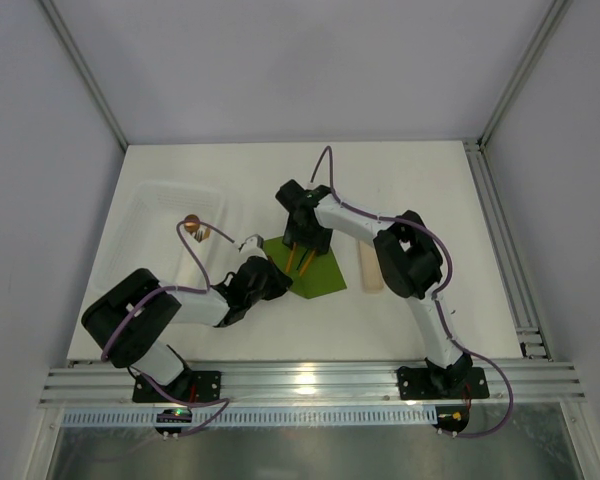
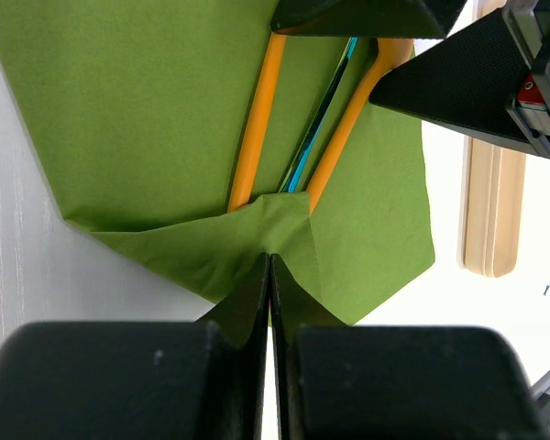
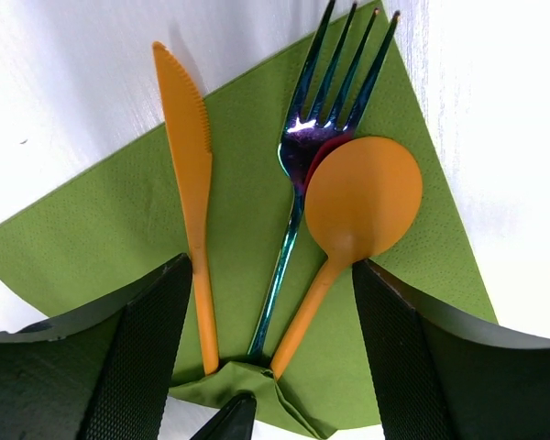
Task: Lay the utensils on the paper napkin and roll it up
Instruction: Adjust the utensils on the napkin.
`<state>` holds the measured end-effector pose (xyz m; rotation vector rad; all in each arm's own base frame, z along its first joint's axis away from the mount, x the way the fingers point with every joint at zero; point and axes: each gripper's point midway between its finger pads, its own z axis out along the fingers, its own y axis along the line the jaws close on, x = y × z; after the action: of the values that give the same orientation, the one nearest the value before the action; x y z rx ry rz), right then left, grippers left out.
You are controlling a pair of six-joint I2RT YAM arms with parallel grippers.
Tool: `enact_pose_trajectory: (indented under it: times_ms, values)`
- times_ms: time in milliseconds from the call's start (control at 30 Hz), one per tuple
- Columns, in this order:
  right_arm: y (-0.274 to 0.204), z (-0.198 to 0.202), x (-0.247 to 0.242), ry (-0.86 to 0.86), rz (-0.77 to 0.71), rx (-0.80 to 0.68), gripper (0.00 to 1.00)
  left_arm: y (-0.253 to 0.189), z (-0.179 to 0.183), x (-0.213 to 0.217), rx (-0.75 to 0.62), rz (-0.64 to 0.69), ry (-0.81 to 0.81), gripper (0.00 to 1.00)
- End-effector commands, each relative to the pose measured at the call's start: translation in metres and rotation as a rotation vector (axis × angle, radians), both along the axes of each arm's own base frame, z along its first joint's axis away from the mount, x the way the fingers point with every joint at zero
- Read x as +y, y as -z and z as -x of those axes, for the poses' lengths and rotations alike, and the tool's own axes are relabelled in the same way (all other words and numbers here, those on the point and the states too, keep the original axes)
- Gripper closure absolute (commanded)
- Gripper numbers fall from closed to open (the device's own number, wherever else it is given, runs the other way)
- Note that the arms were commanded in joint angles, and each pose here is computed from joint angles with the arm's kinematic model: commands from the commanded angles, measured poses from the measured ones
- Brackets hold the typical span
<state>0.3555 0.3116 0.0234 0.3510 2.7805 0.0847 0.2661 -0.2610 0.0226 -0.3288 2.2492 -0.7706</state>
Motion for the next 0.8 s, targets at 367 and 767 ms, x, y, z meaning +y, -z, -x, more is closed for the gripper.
enact_pose_trajectory:
  times_ms: [367,767]
  values:
    - [-0.0035,-0.0044,-0.0046,0.015,0.017,-0.021,0.35,0.0020,0.0035,0.0052,-0.009,-0.021,0.007,1.00]
    - [-0.0066,-0.0063,-0.0049,0.016,0.023,-0.034,0.49,0.0025,0.0030,0.0048,-0.010,-0.022,0.007,1.00]
